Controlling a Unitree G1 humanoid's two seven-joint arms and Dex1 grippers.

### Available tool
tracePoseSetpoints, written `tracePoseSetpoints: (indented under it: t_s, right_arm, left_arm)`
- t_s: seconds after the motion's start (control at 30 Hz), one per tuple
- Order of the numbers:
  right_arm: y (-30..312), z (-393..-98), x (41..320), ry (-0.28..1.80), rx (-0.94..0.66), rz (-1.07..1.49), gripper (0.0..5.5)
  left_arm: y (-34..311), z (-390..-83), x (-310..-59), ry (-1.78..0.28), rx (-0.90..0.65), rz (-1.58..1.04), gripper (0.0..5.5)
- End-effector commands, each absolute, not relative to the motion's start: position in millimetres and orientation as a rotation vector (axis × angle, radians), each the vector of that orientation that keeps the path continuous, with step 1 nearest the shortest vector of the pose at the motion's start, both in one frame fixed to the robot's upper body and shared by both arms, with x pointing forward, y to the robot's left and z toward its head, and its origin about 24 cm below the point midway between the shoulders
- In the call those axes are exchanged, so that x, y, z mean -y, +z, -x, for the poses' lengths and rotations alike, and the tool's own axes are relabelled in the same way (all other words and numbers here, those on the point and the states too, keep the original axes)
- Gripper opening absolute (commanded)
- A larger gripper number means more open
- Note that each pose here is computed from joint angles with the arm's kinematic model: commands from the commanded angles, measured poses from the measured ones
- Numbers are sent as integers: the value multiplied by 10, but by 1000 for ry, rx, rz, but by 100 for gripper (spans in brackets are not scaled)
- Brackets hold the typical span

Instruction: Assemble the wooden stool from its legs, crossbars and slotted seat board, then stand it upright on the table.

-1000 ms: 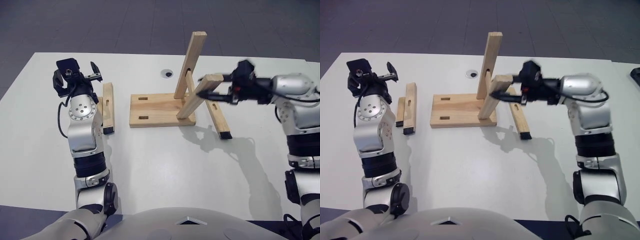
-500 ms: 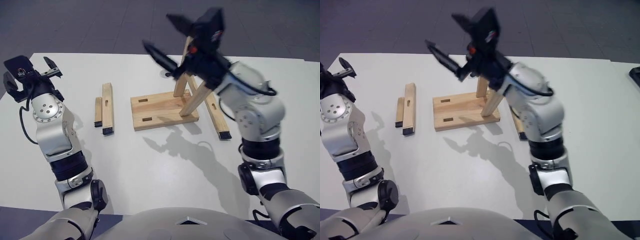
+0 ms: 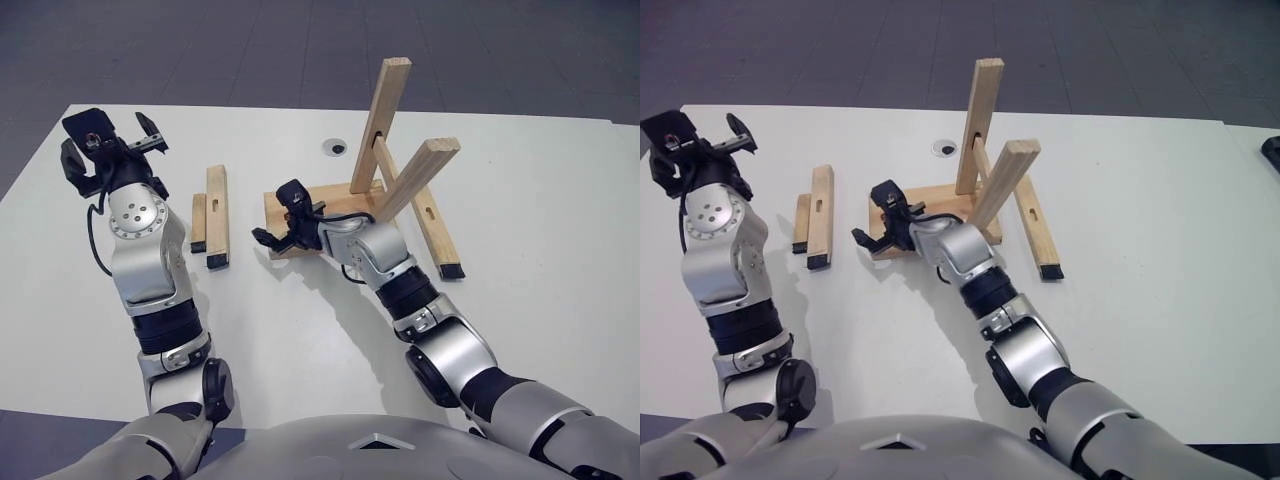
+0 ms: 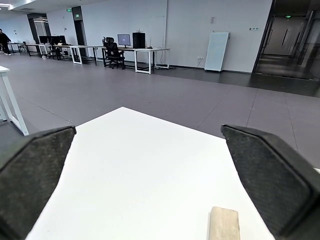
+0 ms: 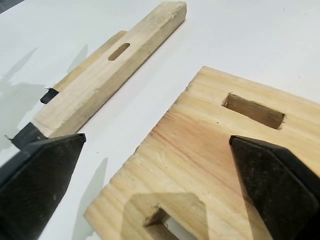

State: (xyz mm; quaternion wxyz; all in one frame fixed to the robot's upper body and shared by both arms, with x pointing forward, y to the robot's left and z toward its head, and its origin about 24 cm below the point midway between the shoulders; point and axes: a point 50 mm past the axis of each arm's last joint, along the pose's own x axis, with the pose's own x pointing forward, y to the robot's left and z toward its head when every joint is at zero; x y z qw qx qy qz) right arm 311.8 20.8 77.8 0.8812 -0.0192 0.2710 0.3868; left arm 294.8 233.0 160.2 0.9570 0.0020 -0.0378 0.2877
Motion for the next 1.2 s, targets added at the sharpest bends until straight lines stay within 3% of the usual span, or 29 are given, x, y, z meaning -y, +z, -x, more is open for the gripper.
tracePoseSetpoints:
  t_s: [0.03, 0.13, 0.4, 0.5, 0.63, 0.73, 0.9, 1.03, 1.1, 1.2]
  right_arm:
    - [849, -3212, -289, 789, -571, 63, 536]
    - [760, -3204, -285, 810, -634, 76, 536]
    - [682, -2831, -328, 1171, -721, 108, 536]
    - [724, -2630, -185, 1330, -741, 155, 536]
    - [727, -2522, 119, 1398, -796, 273, 536]
    - [910, -2456, 379, 1468, -751, 380, 536]
    - [1028, -2594, 704, 1355, -758, 434, 536]
    - [1254, -2664, 794, 1314, -628, 486, 536]
    - [1401, -2735, 927, 1223, -574, 486, 536]
    - [1363, -2839, 1199, 1041, -614, 385, 536]
  left_arm:
    - [1564, -2950, -2319, 582, 62, -3, 540]
    - [1550, -2944, -2337, 588, 55, -7, 540]
    - [1502, -2945, -2332, 584, 29, -12, 540]
    - [1481, -2933, -2342, 591, 21, -11, 540]
    - [1469, -2898, -2361, 611, 17, -11, 540]
    - [1469, -2863, -2389, 622, 16, -20, 540]
    - [1428, -2831, -2414, 635, -5, -26, 540]
    - [1428, -2816, -2425, 636, -10, -34, 540]
    - [1436, -2803, -2433, 641, -7, -34, 540]
    - [1426, -2785, -2444, 655, -9, -26, 540]
